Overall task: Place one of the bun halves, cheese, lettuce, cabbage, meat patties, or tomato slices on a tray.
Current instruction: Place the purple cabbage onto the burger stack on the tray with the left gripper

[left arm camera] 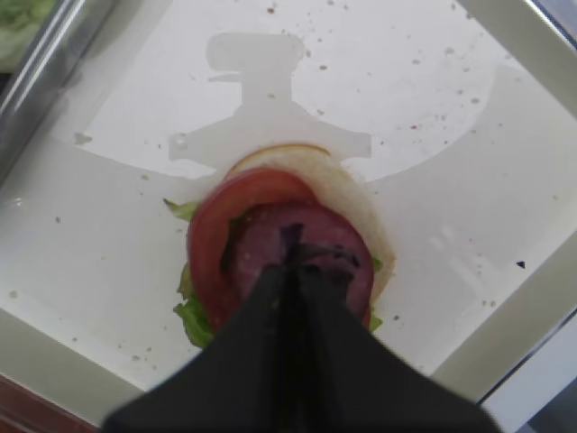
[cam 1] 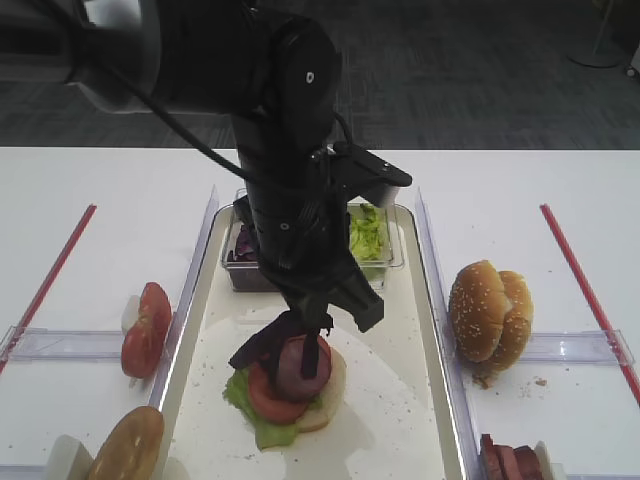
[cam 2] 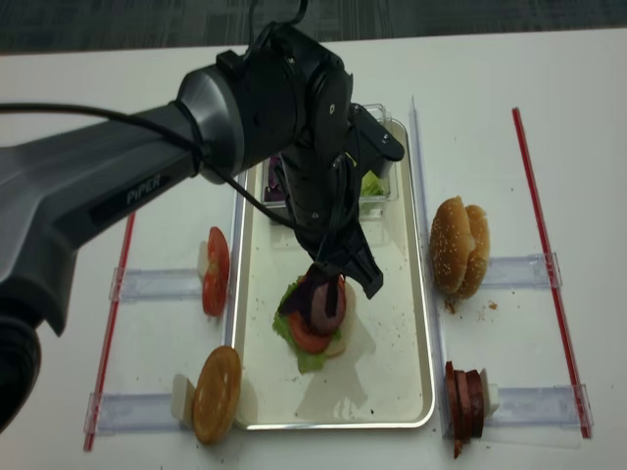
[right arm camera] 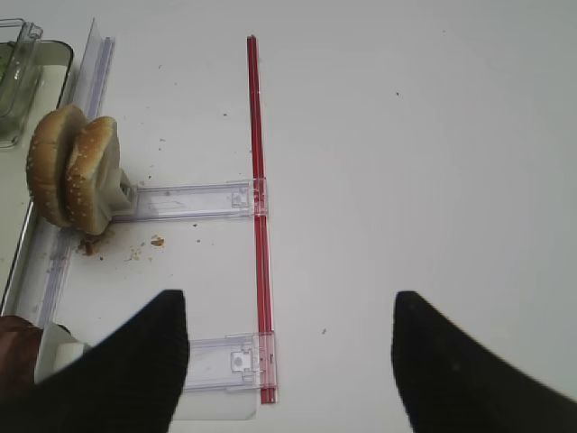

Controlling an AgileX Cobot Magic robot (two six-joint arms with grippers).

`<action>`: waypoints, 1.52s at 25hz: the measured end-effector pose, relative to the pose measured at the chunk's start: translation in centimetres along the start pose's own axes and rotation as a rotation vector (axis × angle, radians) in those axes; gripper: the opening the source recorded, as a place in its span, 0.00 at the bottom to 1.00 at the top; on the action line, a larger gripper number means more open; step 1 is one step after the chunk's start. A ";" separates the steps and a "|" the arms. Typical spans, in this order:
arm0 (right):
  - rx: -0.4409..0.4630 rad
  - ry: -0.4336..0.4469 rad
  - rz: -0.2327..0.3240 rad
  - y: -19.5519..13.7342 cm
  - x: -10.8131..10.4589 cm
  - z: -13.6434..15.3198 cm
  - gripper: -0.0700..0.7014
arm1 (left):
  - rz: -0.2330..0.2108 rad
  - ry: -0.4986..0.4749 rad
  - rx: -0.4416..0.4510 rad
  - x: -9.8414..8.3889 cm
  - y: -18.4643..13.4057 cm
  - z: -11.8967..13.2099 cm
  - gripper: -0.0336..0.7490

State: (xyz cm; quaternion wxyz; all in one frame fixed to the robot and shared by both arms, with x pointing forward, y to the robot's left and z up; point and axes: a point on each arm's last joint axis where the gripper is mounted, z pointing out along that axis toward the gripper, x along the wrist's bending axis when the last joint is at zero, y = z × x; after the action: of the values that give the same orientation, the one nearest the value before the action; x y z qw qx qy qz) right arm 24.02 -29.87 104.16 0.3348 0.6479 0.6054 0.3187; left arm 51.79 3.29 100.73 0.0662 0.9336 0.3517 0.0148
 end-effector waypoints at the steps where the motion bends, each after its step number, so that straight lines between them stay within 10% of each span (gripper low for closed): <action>1: 0.000 0.000 0.000 0.0 0.0 0.0 0.75 | 0.001 0.002 -0.002 0.0 0.0 0.0 0.03; 38: 0.000 0.000 -0.002 0.0 0.0 0.0 0.75 | 0.031 -0.012 0.084 0.1 0.3 3.2 0.04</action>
State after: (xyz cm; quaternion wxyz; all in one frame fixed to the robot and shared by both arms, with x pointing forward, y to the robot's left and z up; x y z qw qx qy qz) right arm 24.02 -29.87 104.16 0.3351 0.6473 0.6061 0.3183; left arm 52.28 2.79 97.64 0.0291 0.9411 0.3369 -0.0045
